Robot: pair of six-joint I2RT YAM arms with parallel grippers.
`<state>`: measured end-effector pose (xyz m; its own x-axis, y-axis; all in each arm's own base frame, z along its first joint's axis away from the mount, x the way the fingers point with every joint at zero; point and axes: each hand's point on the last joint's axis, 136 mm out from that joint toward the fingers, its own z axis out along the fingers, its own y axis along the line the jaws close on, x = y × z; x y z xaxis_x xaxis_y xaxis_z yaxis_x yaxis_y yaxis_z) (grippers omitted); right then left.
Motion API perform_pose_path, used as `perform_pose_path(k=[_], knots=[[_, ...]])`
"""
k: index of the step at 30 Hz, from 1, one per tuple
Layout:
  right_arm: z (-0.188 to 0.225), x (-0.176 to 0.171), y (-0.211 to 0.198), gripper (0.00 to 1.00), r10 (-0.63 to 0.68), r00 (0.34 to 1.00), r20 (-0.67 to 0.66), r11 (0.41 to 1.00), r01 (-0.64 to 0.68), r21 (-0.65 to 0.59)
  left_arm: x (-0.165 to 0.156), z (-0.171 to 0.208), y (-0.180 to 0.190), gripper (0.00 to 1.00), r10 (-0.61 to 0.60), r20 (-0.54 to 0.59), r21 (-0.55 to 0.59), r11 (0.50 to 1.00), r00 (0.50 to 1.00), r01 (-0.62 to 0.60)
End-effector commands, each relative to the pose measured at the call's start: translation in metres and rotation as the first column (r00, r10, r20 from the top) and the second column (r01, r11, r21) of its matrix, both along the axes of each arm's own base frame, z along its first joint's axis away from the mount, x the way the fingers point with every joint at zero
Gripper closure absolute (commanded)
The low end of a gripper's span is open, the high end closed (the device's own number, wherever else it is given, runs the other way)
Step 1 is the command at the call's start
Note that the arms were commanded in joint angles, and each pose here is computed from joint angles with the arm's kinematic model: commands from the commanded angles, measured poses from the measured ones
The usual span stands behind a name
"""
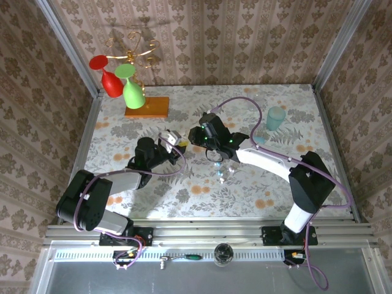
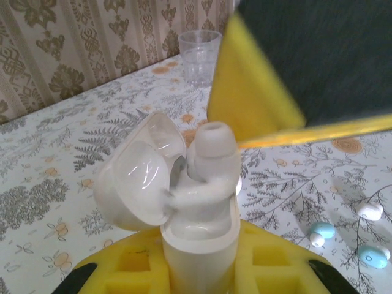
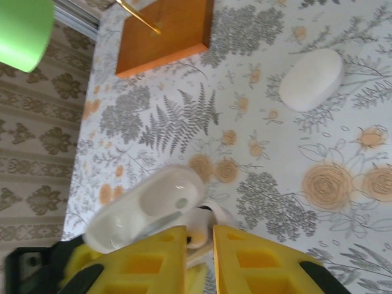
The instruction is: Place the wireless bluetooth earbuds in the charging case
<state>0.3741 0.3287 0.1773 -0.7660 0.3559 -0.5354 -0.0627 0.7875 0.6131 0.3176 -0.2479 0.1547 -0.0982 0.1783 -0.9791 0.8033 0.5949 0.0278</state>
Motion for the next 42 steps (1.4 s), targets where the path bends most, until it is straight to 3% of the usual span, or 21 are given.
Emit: perform_pose_path(k=[1, 13, 16, 21, 30, 42], knots=[[-0.022, -0.001, -0.006, 0.80, -0.017, 0.998, -0.058, 0.998, 0.013, -0.069, 0.001, 0.030, -0.004, 1.00, -0.021, 0.097, -0.062, 0.998, 0.995, 0.028], [-0.001, -0.001, -0.014, 0.77, 0.005, 1.000, -0.007, 0.998, -0.006, -0.063, 0.000, 0.023, -0.006, 1.00, -0.050, 0.046, -0.093, 0.994, 0.998, 0.054], [0.012, -0.001, -0.019, 0.73, 0.017, 0.999, 0.038, 0.999, -0.016, -0.046, 0.006, 0.018, 0.004, 1.00, -0.023, 0.042, -0.080, 0.996, 0.999, 0.027], [0.025, -0.004, -0.010, 0.59, 0.111, 0.993, 0.036, 0.993, -0.111, 0.027, 0.004, 0.012, 0.006, 1.00, -0.035, 0.101, -0.031, 0.999, 0.994, 0.038], [0.033, -0.012, 0.018, 0.60, 0.244, 0.969, 0.025, 0.965, -0.245, 0.098, -0.001, 0.010, 0.003, 1.00, -0.073, 0.147, 0.003, 0.997, 0.986, 0.074], [0.028, -0.013, 0.028, 0.61, 0.276, 0.961, 0.015, 0.957, -0.276, 0.084, -0.006, 0.004, -0.003, 1.00, -0.110, 0.156, 0.026, 0.994, 0.982, 0.107]])
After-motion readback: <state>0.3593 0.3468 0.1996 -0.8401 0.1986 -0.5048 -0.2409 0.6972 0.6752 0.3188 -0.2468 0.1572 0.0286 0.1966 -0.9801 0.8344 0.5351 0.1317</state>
